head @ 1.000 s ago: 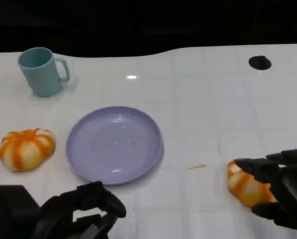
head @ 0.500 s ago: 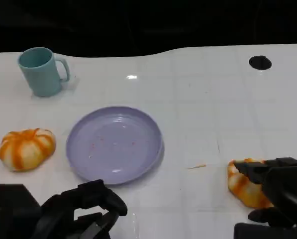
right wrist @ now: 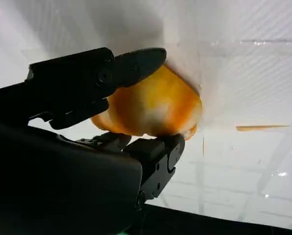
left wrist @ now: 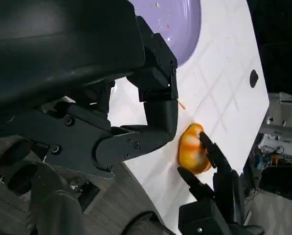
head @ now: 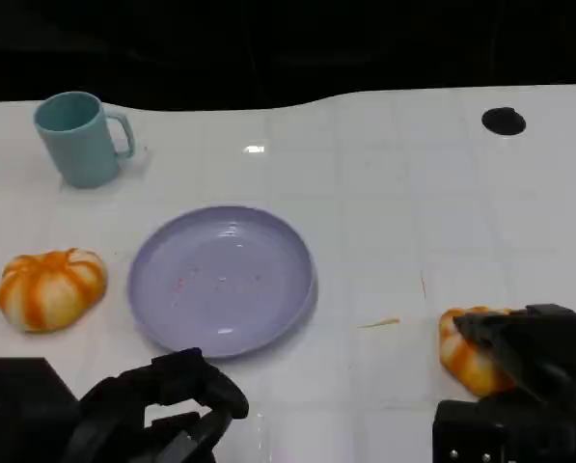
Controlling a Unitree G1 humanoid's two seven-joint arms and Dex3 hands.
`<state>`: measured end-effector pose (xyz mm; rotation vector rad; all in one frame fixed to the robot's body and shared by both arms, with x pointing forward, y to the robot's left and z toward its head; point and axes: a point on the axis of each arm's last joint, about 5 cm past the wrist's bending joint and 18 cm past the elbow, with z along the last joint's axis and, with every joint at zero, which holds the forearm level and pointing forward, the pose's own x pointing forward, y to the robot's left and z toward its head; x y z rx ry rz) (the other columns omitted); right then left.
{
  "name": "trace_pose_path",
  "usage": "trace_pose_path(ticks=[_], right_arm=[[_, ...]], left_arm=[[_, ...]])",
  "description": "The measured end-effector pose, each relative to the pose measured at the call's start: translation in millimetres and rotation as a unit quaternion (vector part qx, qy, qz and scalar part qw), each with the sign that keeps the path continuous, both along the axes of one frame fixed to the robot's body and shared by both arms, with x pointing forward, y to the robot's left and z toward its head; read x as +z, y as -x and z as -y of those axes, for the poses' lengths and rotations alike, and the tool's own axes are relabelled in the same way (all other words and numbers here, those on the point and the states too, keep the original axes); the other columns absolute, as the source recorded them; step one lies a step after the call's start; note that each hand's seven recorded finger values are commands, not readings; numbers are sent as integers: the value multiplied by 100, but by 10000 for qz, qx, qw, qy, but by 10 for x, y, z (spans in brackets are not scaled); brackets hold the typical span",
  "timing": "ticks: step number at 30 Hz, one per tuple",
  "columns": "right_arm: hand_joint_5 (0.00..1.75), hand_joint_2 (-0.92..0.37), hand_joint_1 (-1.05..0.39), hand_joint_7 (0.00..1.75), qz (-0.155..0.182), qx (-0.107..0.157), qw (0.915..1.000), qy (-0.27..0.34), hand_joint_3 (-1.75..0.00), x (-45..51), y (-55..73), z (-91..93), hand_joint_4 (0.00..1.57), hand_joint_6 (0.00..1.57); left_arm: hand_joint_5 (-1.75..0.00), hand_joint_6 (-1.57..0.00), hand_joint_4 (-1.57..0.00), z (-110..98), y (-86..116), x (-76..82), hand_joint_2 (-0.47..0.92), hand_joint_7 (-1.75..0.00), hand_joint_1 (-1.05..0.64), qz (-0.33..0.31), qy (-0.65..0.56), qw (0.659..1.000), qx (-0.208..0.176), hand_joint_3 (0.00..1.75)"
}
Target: Grasp the bread from the table and place it into the plate.
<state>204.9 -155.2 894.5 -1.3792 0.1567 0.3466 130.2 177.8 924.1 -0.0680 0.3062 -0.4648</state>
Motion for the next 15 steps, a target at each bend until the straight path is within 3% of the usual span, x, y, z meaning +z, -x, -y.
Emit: trace_pose_path(ticks=[3, 5, 8, 10, 12, 13, 14, 15], right_arm=[[16, -92, -58, 1, 7, 6, 10000, -41, -7, -43, -44, -32, 23, 39], [20, -92, -54, 5, 12, -26, 10000, -83, -8, -61, -67, -40, 33, 48], [29, -92, -36, 14, 182, -123, 9994, -274, -8, -123, -114, -67, 73, 84], [97, -91, -23, 14, 513, -162, 9969, -572, -7, -198, -116, -76, 86, 114], [137, -91, -16, 17, 980, -174, 9914, -850, -8, -277, -106, -63, 88, 127], [155, -87, -14, 38, 1184, -175, 9877, -1002, -19, -309, -101, -54, 90, 124], [167, -71, -13, 87, 1365, -179, 9835, -1170, -49, -336, -97, -45, 92, 105], [171, -60, -12, 115, 1528, -172, 9793, -1317, -67, -355, -93, -40, 92, 94]], left_arm=[[-175, -59, -64, 1, 0, 0, 92, -143, -35, -6, -1, 10000, 6, 56], [-175, -60, -64, 1, 1, -2, 92, -143, -35, -26, -6, 10000, 18, 56], [-175, -60, -64, 8, 1, 2, 92, -143, -35, -26, 3, 10000, 17, 56], [-175, -60, -64, 10, 3, 7, 92, -143, -35, -23, 3, 10000, 13, 56], [-175, -60, -64, 14, 4, 11, 92, -143, -35, -51, -10, 10000, 27, 56], [-175, -60, -64, 16, 5, 14, 92, -143, -35, -55, -17, 10000, 36, 56], [-175, -60, -64, 18, 4, 19, 92, -143, -35, -48, -19, 10000, 39, 56], [-175, -60, -64, 20, 3, 21, 92, -143, -35, -46, -19, 10000, 43, 56]])
